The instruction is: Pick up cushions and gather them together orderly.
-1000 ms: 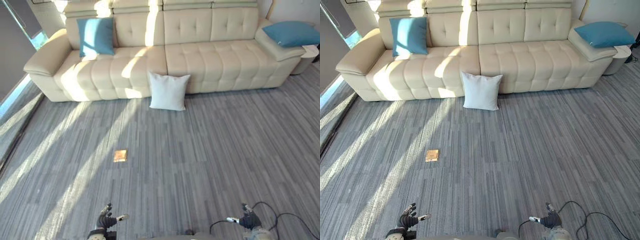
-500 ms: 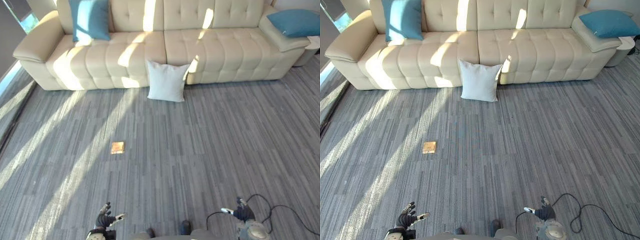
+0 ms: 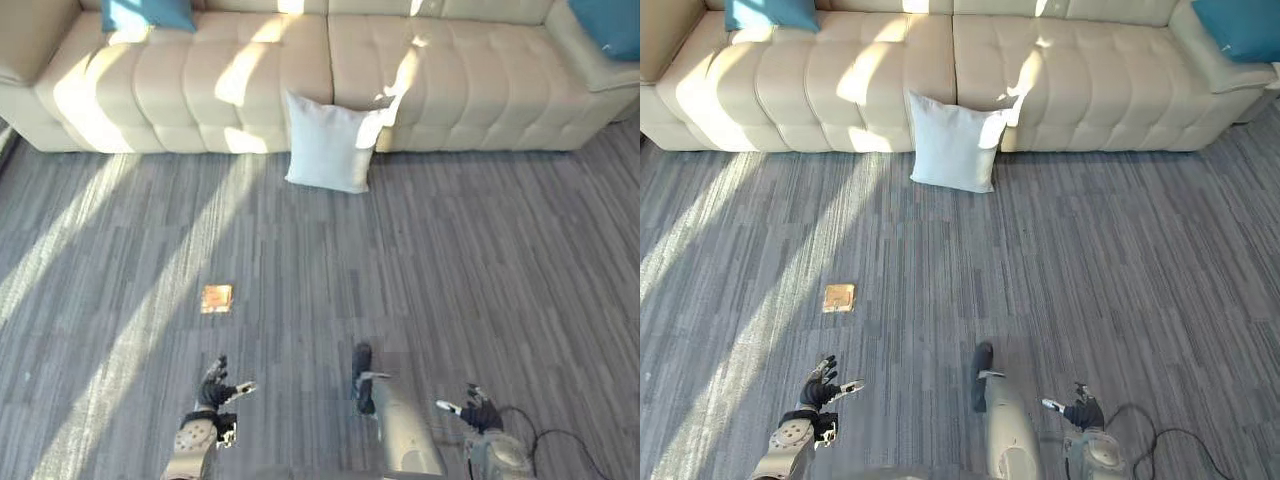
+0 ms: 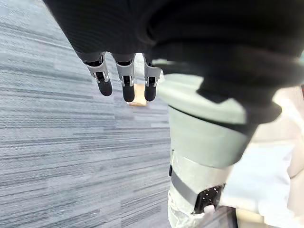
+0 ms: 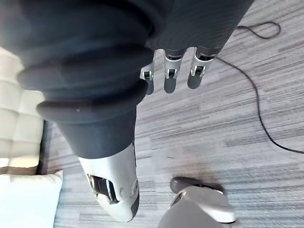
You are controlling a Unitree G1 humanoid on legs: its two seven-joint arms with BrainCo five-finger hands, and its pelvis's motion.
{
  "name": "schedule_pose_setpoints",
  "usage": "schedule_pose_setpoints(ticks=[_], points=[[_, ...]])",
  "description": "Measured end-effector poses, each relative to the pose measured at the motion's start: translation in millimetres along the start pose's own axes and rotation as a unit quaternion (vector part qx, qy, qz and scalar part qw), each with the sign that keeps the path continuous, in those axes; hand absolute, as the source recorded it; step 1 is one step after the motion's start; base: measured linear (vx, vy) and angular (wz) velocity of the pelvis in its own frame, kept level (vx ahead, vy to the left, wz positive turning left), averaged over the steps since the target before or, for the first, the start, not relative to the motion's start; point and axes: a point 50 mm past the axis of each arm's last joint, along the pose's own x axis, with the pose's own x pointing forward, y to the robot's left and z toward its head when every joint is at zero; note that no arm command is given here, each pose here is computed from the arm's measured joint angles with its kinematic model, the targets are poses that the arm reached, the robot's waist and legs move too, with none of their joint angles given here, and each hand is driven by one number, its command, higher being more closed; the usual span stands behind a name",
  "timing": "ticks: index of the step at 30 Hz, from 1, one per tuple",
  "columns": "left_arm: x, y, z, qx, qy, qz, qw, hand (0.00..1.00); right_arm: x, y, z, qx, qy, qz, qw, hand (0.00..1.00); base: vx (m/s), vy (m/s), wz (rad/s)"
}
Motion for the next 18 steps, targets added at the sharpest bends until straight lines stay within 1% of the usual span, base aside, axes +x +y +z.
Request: schedule_pose_setpoints(ticks=[2, 4, 8, 9, 13, 16, 18], points=[[-2, -4, -6, -0.008, 0.011, -0.002, 1.000, 0.00, 1, 1, 3, -0.002, -0.003, 0.002, 1.000, 0.00, 0.68, -0.246, -0.13], [-4, -6, -10, -0.011, 0.016, -0.003, 1.000, 0.00, 2, 7, 6, 0.023, -0.011, 0.003, 1.000, 0.00, 0.61, -0.143, -0.39], [-7, -9, -14, -0.019, 0.020, -0.003, 1.000, 0.00, 7, 12, 28, 0.042, -0.049, 0.008, 0.998, 0.00, 0.57, -0.020, -0.54], [-8, -10, -15, -0.034, 0.022, 0.001, 0.999, 0.00, 10, 13, 33, 0.043, -0.052, 0.009, 0.998, 0.00, 0.52, 0.094, -0.72], [-14, -8, -27, -0.038, 0.040, 0.007, 0.998, 0.00, 6, 12, 20, 0.042, -0.031, 0.000, 0.999, 0.00, 0.63, 0.253, -0.58], [-11, -12, -22, -0.041, 0.033, 0.001, 0.999, 0.00, 2, 7, 6, 0.038, -0.011, -0.007, 0.999, 0.00, 0.65, 0.243, 0.07], [-12, -8, -27, -0.031, 0.046, 0.005, 0.998, 0.00, 1, 12, 2, 0.034, -0.002, -0.001, 0.999, 0.00, 0.60, 0.220, 0.12]])
